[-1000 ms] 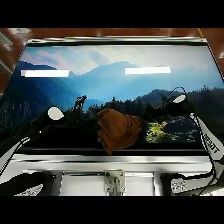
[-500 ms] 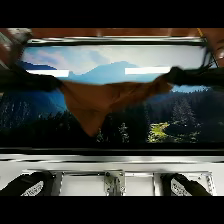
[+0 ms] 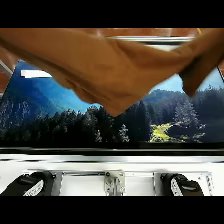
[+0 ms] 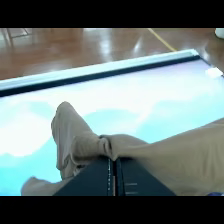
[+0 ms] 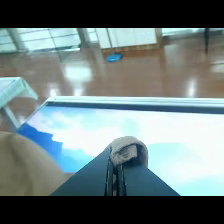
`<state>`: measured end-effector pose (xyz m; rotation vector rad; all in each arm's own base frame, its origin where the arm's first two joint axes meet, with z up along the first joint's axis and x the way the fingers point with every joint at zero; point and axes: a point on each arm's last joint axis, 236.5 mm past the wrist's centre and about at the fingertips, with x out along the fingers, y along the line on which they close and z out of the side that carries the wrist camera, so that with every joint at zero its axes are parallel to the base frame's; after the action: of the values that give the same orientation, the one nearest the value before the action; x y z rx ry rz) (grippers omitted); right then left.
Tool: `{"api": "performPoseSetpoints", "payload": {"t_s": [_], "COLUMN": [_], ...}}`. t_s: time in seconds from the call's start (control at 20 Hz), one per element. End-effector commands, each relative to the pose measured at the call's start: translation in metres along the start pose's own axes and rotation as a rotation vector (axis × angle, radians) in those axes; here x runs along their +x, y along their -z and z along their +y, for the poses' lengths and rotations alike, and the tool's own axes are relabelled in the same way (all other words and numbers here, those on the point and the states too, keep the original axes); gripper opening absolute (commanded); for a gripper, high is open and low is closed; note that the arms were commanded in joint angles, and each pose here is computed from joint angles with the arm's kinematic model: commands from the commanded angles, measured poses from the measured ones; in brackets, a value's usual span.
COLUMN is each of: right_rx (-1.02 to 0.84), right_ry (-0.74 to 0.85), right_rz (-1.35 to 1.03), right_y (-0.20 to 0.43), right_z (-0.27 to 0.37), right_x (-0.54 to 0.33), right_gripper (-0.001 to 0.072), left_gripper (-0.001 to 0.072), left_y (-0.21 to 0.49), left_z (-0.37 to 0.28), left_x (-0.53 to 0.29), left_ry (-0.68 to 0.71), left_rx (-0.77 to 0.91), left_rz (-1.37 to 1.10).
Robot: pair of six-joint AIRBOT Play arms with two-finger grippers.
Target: Fold the shirts.
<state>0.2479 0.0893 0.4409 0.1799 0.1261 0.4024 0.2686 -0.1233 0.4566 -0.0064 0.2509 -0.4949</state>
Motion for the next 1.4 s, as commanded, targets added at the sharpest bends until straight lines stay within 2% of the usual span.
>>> {"api": "performPoseSetpoints", "payload": {"t_s": [0.0, 0.1, 0.2, 0.25, 0.35, 0.5, 0.65, 0.85, 1.0, 1.15, 1.25, 1.3, 1.35], "right_rx": [-0.028, -0.038, -0.021, 0.027, 0.135, 0.326, 0.365, 0.387, 0.494, 0.523, 0.514, 0.492, 0.468], "right_ry": [0.13, 0.225, 0.305, 0.311, 0.223, 0.098, 0.15, 0.266, 0.267, 0.246, 0.204, 0.184, 0.169], "right_rz": [0.142, 0.295, 0.408, 0.46, 0.606, 0.849, 0.927, 0.747, 0.717, 0.828, 0.9, 0.913, 0.918], "right_y": [0.039, 0.073, 0.096, 0.108, 0.146, 0.224, 0.292, 0.325, 0.343, 0.384, 0.405, 0.408, 0.409], "right_z": [-0.007, -0.029, -0.053, -0.06, -0.059, -0.063, -0.109, -0.176, -0.188, -0.181, -0.161, -0.151, -0.143], "right_x": [-0.043, -0.056, -0.058, -0.05, -0.02, 0.023, 0.06, 0.131, 0.161, 0.169, 0.174, 0.177, 0.18], "right_gripper": [0.0051, 0.0051, 0.0051, 0.0051, 0.0051, 0.0051, 0.0051, 0.0051, 0.0051, 0.0051, 0.0051, 0.0051, 0.0051], "left_gripper": [0.0035, 0.0034, 0.0035, 0.0035, 0.0034, 0.0034, 0.0034, 0.0035, 0.0036, 0.0036, 0.0037, 0.0121, 0.0463], "left_y": [0.045, 0.083, 0.098, 0.095, 0.079, 0.117, 0.192, 0.222, 0.246, 0.318, 0.365, 0.374, 0.372], "left_z": [-0.003, 0.008, 0.029, 0.046, 0.074, 0.087, 0.103, 0.111, 0.101, 0.065, 0.044, 0.042, 0.047], "left_x": [-0.029, -0.036, -0.029, -0.017, 0.02, 0.095, 0.177, 0.29, 0.342, 0.362, 0.354, 0.347, 0.338], "left_ry": [-0.018, -0.057, -0.128, -0.18, -0.245, -0.188, -0.127, -0.063, -0.013, 0.091, 0.115, 0.121, 0.115], "left_rx": [0.038, 0.032, 0.034, 0.071, 0.137, 0.091, 0.019, -0.146, -0.398, -0.584, -0.658, -0.661, -0.679], "left_rz": [0.189, 0.352, 0.411, 0.39, 0.315, 0.435, 0.627, 0.535, 0.491, 0.686, 0.87, 0.918, 0.942]}}
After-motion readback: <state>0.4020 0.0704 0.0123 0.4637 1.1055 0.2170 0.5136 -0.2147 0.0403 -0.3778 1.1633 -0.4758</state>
